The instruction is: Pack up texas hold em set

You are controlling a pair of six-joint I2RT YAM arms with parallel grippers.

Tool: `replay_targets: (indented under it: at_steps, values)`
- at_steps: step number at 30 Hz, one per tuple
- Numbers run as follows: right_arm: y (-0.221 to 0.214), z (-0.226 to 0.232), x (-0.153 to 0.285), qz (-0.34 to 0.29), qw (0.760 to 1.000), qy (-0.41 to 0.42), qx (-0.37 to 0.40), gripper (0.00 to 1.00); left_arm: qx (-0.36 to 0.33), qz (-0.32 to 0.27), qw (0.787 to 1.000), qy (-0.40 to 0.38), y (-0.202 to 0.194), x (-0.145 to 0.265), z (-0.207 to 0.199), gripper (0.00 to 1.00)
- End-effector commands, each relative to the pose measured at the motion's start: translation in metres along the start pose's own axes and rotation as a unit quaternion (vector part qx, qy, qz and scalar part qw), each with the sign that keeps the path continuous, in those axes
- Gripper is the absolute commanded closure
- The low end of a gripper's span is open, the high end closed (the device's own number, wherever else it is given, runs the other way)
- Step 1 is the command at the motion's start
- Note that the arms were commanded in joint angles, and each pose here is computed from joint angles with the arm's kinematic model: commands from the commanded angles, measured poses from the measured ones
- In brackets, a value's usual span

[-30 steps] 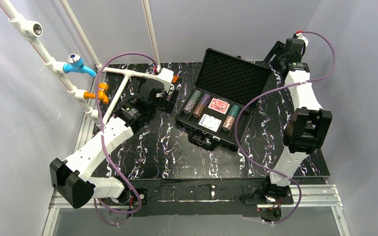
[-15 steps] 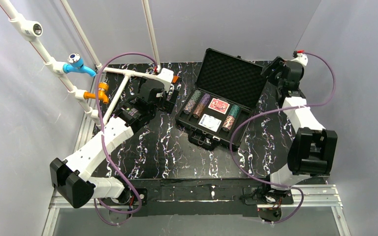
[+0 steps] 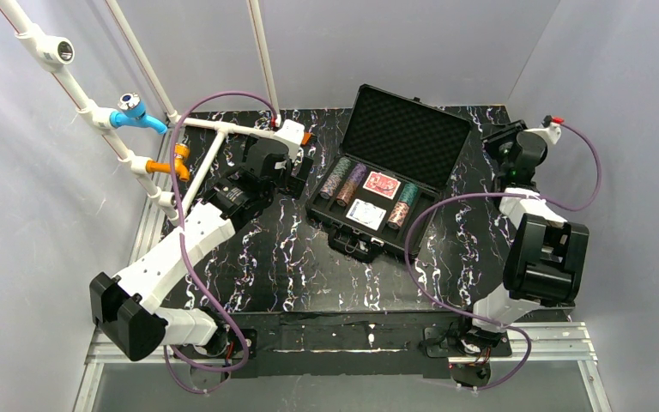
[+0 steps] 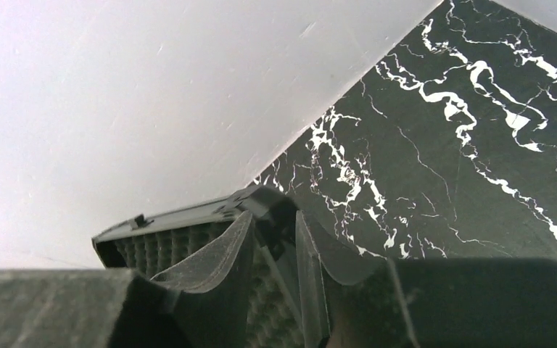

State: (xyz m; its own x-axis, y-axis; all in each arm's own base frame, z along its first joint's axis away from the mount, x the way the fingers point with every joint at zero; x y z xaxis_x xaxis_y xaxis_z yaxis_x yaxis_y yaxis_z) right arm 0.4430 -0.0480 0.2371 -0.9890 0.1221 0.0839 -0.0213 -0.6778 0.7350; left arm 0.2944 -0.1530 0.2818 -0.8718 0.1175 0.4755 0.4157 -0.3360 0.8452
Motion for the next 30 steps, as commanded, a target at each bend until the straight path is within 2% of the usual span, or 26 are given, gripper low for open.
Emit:
replay_targets:
  at_steps: [1,5,6,8,11,19,22,26,30]
  values:
    - [0.023,-0.001,-0.006,-0.059,0.995,0.047,-0.060,0.65,-0.003,0.000,1.000,0.004,-0.001,-0.001,0.000,0.02]
    - [0.021,-0.021,-0.024,-0.064,0.993,0.037,-0.096,0.66,-0.004,0.001,1.000,0.003,-0.001,-0.001,0.000,0.02]
    - [0.018,-0.024,-0.029,-0.059,0.992,0.042,-0.105,0.68,-0.003,0.002,1.000,0.003,-0.001,-0.002,0.000,0.02]
    - [0.012,-0.024,-0.043,-0.045,0.991,0.068,-0.110,0.80,-0.004,0.002,1.000,0.004,-0.002,-0.002,0.000,0.02]
    - [-0.001,-0.030,-0.070,-0.006,0.990,0.081,-0.117,0.85,-0.005,0.004,1.000,0.004,-0.002,-0.003,-0.001,0.02]
    - [-0.018,-0.033,-0.116,0.045,0.980,0.133,-0.142,0.88,-0.007,0.006,1.000,0.004,-0.003,-0.004,-0.001,0.02]
    - [-0.026,-0.032,-0.133,0.075,0.971,0.164,-0.156,0.92,-0.007,0.007,1.000,0.003,-0.003,-0.005,-0.002,0.02]
    - [-0.039,-0.032,-0.143,0.104,0.955,0.212,-0.179,0.93,-0.010,0.010,1.000,0.005,-0.004,-0.006,-0.002,0.02]
    - [-0.046,-0.025,-0.145,0.143,0.941,0.255,-0.169,0.93,-0.013,0.013,1.000,0.007,-0.005,-0.007,-0.002,0.02]
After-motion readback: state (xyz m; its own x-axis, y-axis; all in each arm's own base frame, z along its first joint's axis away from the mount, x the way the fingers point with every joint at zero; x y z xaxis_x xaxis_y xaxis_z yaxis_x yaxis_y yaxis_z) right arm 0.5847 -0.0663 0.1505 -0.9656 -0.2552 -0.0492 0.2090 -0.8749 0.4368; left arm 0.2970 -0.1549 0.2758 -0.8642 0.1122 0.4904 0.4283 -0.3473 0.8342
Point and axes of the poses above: each gripper's point midway between its finger pads, its own x axis back along the fingers, its own z axis along the line the jaws close on, y = z × x, the point moved 5 cm from there along x, back along the fingers, and after that the axes turned 2 degrees about x, right-handed, at the moved point
